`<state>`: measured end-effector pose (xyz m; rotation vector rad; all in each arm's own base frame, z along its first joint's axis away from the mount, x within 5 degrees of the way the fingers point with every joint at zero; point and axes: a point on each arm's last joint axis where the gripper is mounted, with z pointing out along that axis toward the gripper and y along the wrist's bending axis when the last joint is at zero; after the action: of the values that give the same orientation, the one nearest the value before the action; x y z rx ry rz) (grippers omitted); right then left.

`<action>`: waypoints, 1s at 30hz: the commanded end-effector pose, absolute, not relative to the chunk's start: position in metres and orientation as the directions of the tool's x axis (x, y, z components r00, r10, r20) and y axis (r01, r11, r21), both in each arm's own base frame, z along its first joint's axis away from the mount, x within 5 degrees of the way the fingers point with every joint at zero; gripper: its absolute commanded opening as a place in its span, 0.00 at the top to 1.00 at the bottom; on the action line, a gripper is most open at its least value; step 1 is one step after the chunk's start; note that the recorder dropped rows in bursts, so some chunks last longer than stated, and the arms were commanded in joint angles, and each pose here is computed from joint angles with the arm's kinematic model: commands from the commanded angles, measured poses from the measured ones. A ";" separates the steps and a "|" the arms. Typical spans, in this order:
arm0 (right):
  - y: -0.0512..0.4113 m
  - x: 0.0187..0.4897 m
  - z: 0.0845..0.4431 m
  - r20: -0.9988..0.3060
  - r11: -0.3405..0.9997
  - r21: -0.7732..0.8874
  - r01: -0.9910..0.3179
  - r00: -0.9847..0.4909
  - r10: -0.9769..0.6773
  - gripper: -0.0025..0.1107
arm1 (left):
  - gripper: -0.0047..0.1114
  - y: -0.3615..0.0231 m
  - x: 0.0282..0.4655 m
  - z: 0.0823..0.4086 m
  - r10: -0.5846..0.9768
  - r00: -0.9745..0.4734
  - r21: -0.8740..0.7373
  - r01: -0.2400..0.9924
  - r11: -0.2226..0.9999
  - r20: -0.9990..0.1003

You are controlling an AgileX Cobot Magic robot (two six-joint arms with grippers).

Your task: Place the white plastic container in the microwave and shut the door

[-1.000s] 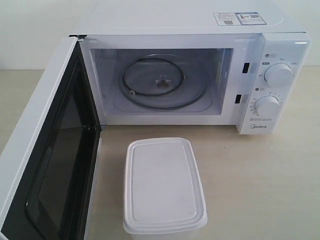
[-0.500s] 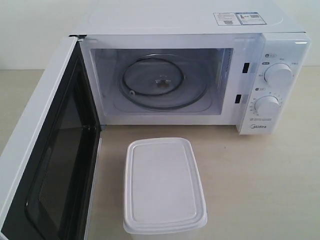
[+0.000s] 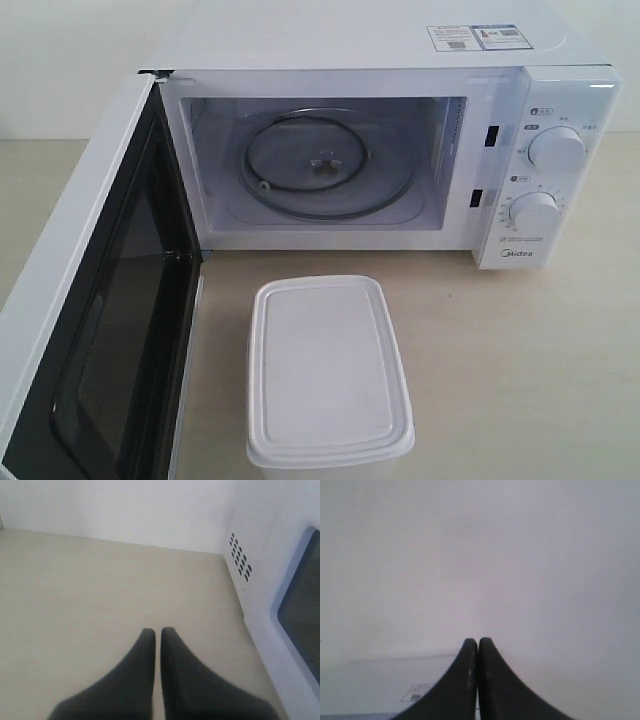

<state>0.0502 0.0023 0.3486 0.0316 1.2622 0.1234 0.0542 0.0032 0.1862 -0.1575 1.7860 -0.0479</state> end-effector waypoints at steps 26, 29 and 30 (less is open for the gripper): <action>0.003 0.061 0.335 -0.984 0.987 0.148 -0.058 0.095 0.153 0.98 | 0.92 0.003 0.054 0.186 -0.138 -0.208 -0.123 -0.083 0.989 -0.968; 0.003 0.061 0.335 -0.984 0.987 0.148 -0.058 0.095 0.153 0.98 | 0.92 0.003 0.054 0.186 -0.138 -0.208 -0.123 -0.083 0.989 -0.968; 0.003 0.061 0.334 -0.984 0.987 0.148 -0.058 0.092 0.153 0.98 | 0.92 0.003 0.054 0.186 -0.138 -0.208 -0.123 -0.083 0.989 -0.968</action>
<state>0.0605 0.0031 0.3329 0.0724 1.4681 0.1605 0.0542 0.0032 0.1862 -0.1575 1.7860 -0.0479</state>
